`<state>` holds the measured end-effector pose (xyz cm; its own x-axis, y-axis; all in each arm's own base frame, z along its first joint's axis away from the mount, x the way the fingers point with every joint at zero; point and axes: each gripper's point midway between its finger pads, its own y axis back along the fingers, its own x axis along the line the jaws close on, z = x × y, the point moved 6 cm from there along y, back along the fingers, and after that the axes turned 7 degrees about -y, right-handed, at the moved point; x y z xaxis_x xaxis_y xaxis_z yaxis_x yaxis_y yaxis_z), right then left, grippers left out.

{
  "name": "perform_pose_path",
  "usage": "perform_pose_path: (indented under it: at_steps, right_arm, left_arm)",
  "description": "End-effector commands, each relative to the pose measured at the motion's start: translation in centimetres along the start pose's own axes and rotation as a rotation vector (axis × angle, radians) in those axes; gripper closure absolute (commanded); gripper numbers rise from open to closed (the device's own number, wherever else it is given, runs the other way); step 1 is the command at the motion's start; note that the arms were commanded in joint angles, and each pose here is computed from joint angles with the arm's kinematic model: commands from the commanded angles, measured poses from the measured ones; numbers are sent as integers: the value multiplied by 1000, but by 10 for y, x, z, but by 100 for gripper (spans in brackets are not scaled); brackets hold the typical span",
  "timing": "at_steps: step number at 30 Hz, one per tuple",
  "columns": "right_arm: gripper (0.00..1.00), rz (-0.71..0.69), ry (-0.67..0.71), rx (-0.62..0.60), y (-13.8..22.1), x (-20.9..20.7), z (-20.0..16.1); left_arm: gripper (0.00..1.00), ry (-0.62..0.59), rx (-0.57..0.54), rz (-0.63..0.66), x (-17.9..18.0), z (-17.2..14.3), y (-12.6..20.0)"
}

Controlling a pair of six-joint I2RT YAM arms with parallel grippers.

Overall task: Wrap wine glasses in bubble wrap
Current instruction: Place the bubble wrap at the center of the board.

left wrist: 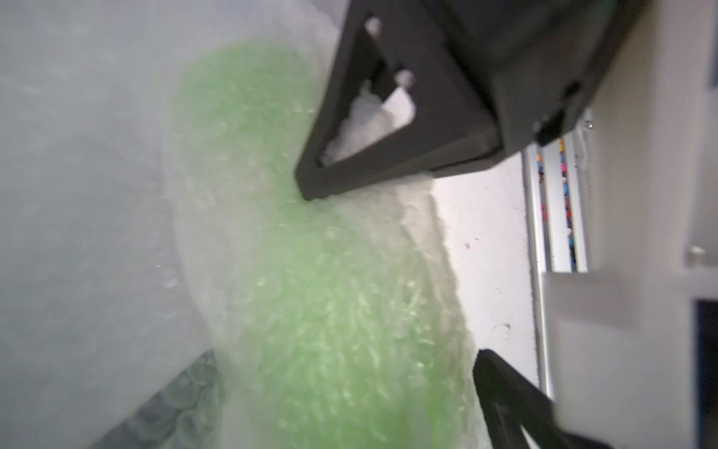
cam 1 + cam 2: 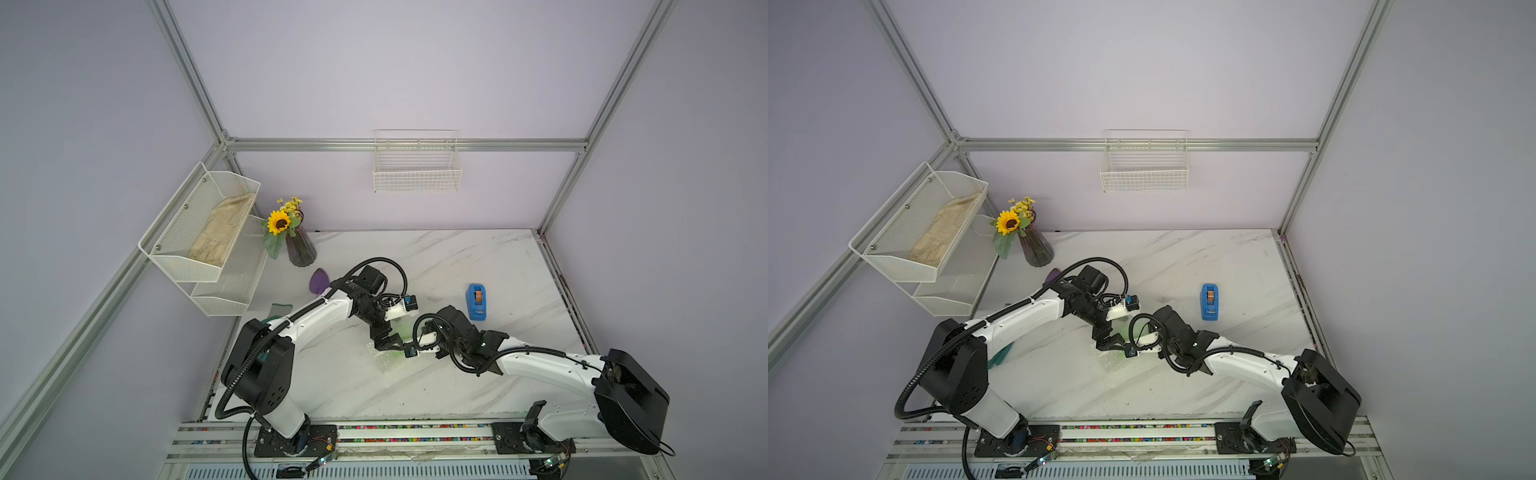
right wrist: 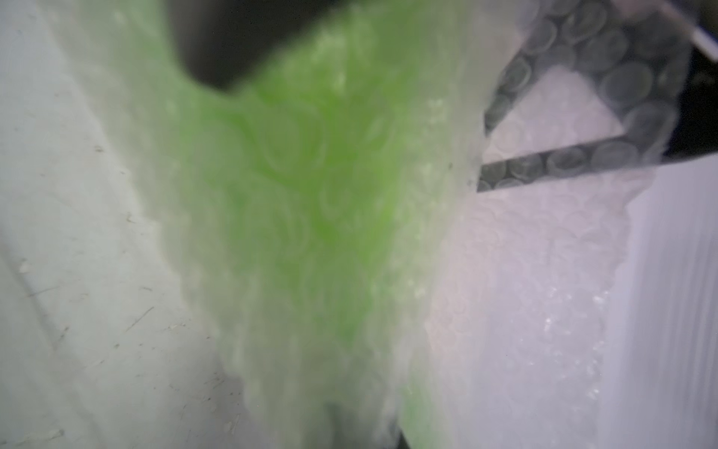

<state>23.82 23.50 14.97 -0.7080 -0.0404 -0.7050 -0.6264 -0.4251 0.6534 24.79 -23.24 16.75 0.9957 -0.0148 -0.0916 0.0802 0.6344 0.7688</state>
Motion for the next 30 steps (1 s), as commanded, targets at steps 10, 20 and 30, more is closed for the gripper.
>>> perform_pose_path:
  at_steps: [10, 20, 30]
  right_arm:
    - [100, -35, -58, -22, -2, -16, 8]
    - [53, 2, -287, -131, 31, -32, 25]
    - [47, -28, -915, -253, 82, -68, 28]
  left_arm:
    - [2, 24, 32, -69, 0, 3, -29]
    - [4, 31, 53, -68, 2, 1, -31]
    - [5, 30, 76, -85, 6, 0, -34]
